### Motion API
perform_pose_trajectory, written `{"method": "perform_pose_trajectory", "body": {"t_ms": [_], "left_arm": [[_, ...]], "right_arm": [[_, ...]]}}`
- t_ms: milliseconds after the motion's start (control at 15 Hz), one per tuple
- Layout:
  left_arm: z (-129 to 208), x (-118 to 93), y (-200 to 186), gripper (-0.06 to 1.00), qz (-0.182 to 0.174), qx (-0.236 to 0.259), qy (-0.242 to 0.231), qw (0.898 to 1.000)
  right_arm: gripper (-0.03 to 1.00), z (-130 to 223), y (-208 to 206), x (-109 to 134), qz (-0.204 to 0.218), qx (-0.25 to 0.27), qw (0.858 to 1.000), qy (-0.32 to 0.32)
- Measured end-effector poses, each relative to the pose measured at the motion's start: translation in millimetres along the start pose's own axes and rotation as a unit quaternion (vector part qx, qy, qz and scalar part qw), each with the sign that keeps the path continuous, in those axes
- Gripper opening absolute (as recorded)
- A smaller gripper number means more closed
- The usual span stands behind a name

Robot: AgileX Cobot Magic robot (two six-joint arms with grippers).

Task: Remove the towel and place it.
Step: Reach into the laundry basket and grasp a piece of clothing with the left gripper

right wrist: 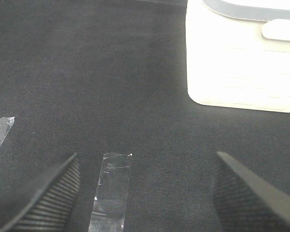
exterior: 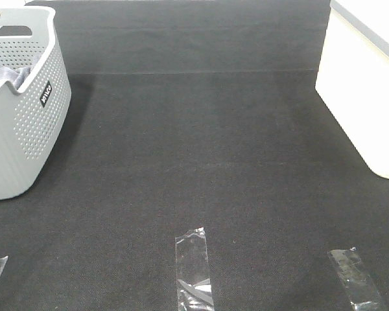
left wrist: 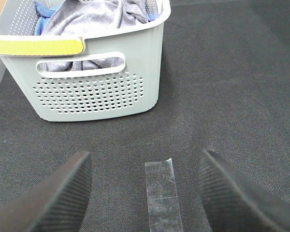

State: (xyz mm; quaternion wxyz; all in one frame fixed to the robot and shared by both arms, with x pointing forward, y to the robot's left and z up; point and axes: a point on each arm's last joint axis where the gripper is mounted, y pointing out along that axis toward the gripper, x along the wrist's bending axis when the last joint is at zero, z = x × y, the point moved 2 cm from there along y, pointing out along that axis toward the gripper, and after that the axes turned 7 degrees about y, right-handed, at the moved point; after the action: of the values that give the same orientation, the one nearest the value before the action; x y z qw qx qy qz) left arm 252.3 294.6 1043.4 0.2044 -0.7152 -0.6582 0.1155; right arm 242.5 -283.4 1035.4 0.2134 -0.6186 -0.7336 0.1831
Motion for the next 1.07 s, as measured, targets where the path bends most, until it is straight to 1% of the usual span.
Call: {"method": "perform_pose_trajectory", "body": {"t_ms": [1067], "left_arm": [[0.0, 0.0, 0.0, 0.62, 0.0, 0.0, 0.0, 1.0]], "right_arm": [[0.71, 0.0, 0.0, 0.0, 0.0, 0.0, 1.0, 0.0]]}}
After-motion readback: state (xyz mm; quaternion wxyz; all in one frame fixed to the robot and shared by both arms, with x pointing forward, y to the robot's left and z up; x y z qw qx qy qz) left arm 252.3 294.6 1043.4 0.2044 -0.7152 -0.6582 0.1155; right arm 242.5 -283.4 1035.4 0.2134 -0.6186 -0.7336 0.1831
